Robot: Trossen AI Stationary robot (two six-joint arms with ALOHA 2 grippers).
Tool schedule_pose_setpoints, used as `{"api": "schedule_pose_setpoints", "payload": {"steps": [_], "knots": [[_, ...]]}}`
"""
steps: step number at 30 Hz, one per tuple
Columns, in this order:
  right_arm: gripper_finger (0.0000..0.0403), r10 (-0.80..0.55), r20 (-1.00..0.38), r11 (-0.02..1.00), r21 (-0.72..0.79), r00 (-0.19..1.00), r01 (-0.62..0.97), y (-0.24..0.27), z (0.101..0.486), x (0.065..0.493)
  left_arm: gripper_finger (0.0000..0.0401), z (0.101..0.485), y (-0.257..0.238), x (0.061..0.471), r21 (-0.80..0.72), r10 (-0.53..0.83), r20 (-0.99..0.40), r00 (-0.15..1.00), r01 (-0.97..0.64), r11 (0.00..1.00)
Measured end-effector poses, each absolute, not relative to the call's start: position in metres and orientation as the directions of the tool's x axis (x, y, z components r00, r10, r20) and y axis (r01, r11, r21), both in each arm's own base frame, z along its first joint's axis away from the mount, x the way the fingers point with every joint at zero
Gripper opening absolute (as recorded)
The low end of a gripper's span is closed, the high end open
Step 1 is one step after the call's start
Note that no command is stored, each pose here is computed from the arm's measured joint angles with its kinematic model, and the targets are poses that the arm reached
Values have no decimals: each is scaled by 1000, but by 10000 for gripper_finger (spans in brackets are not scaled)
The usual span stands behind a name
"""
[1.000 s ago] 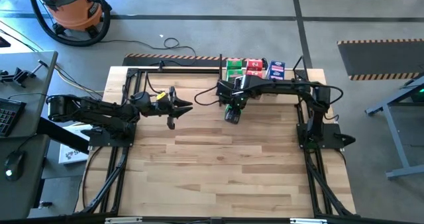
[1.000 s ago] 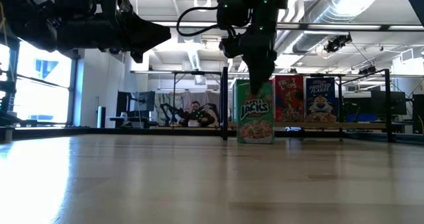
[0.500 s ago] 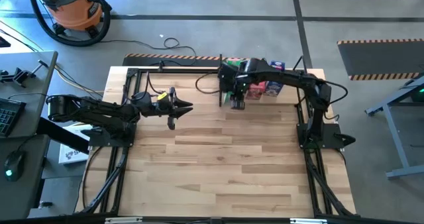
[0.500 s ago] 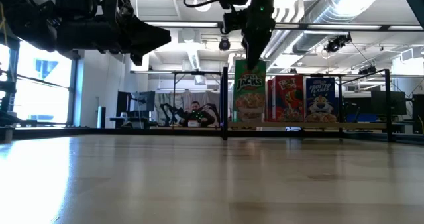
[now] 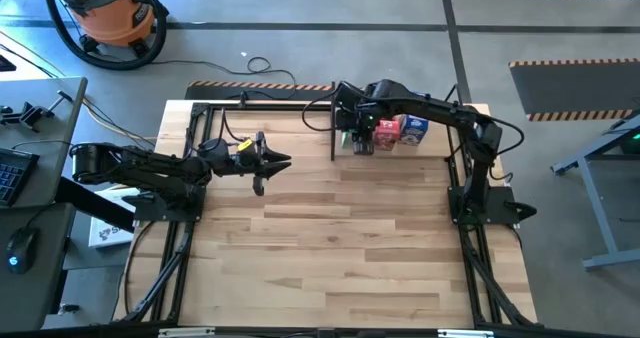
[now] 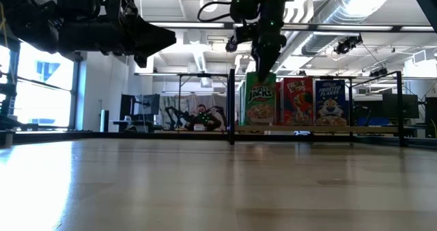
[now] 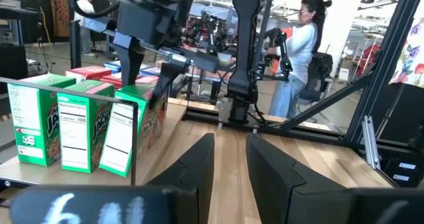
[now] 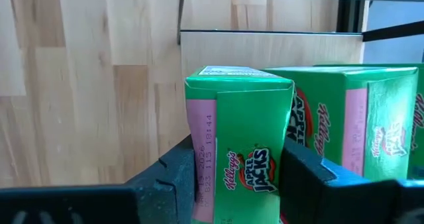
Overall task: Stack cereal on shelf
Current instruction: Put the green cereal box on the shelf
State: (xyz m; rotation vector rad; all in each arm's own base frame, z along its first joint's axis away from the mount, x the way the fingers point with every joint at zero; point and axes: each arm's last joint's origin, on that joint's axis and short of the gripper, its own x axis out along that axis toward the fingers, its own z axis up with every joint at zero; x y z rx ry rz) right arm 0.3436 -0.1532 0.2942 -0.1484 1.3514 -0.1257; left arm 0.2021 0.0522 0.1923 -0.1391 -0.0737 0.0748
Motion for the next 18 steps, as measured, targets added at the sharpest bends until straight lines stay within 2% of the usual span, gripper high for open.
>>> {"api": "schedule_pose_setpoints", "payload": {"steps": [4,12,18], "knots": [[158,-196,-959,980,-196,203,20,-154,294,343,78,192,52,202,-141,80,68,994,-70,988],[222,-221,-955,975,-219,199,29,-155,294,343,78,192,52,202,-149,80,68,994,-69,986],[228,-276,-944,961,-275,181,29,-153,298,344,78,192,52,202,-150,80,68,994,-69,986]]}}
